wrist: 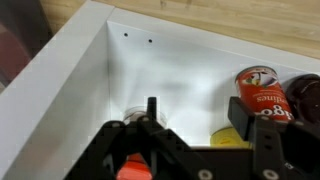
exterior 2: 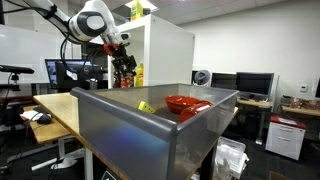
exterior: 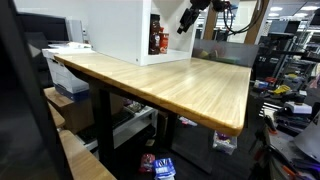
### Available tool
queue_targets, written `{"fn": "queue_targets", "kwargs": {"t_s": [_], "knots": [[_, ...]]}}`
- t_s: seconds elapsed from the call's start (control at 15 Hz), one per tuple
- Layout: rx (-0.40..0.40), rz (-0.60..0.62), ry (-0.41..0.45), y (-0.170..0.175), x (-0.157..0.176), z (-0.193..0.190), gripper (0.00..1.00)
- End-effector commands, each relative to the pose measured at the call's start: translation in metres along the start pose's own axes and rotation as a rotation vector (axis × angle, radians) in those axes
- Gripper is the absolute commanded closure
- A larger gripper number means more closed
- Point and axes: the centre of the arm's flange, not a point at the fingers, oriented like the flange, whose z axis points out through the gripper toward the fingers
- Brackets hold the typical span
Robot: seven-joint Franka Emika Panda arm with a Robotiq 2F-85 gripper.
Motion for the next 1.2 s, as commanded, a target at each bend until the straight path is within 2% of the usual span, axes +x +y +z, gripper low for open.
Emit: {"fn": "queue_targets", "kwargs": {"t_s": [0.0,0.53,0.73,1.13], "knots": [[-0.032,0.039,0.024,0.007,-0.009,0.008,0.55],[-0.039,0.024,0.258,0.008,0.001,0.042,0.96],[-0.043,0.017,0.297,0.008,0.005,0.054,1.0],[-0.047,0.057,0.367,0.013,0.02,0.063,1.0]]}}
